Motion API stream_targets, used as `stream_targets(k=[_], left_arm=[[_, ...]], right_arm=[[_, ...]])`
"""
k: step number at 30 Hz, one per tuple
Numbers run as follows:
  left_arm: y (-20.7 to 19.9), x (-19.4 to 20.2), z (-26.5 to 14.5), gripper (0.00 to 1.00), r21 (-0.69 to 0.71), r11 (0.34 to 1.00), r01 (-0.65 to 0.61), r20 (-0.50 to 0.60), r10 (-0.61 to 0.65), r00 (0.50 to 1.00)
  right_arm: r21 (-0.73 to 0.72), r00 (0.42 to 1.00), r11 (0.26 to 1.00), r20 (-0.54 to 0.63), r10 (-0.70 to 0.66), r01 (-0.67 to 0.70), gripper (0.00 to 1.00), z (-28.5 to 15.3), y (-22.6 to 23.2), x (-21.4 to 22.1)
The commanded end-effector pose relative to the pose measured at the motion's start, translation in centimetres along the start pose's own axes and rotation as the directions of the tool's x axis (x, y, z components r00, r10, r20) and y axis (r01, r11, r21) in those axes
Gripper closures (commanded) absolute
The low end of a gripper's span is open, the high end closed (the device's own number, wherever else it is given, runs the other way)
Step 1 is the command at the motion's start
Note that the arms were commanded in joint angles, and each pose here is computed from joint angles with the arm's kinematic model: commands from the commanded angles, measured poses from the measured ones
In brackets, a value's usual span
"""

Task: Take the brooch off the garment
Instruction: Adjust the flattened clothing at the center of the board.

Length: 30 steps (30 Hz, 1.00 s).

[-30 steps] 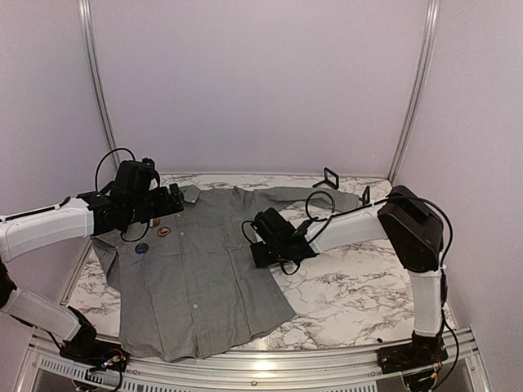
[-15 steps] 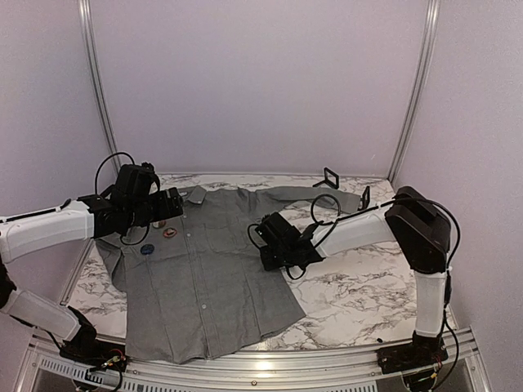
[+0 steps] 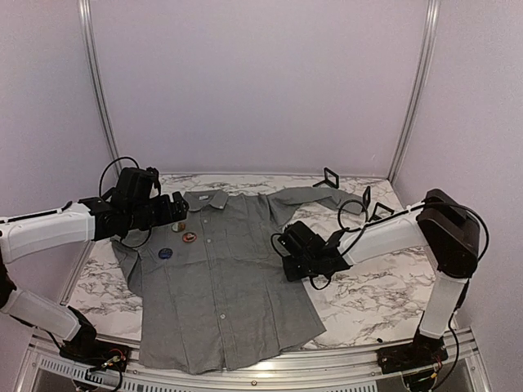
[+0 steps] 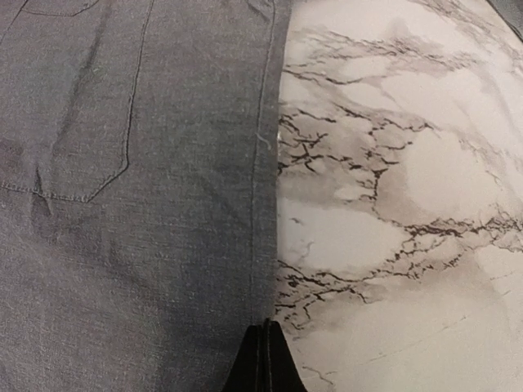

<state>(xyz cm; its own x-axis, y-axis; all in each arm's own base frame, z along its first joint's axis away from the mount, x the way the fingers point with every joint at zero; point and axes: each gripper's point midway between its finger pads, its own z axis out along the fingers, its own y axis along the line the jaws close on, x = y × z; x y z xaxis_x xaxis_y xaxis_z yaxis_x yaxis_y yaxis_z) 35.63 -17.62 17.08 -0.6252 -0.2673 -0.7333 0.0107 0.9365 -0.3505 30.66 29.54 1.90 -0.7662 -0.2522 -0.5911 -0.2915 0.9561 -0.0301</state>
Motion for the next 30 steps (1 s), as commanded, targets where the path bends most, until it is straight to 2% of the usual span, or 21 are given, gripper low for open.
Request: stream_targets(k=[1,9,30], left_arm=[[-0.3,1.5,0.6,0.01,0.033,0.999,0.016,-0.048,-0.014,0.999],[-0.8,2.2,1.0,0.01,0.053,0.998,0.035,-0.067,-0.031,0.997],[-1.4,3.9,1.3,0.01,0.062,0.998,0.031,-0.105,-0.024,0.994]], right_arm=[[0.01,0.995,1.0,-0.097,0.012,-0.011,1.0,-0.9,-1.9,3.9],[-0.043,0.991,0.998,-0.127,0.032,-0.038,1.0,-1.9,-2.1,5.9],[-0.085,0.995,0.994,-0.084,0.06,-0.068,1.0,-3.5,-1.9,5.0]])
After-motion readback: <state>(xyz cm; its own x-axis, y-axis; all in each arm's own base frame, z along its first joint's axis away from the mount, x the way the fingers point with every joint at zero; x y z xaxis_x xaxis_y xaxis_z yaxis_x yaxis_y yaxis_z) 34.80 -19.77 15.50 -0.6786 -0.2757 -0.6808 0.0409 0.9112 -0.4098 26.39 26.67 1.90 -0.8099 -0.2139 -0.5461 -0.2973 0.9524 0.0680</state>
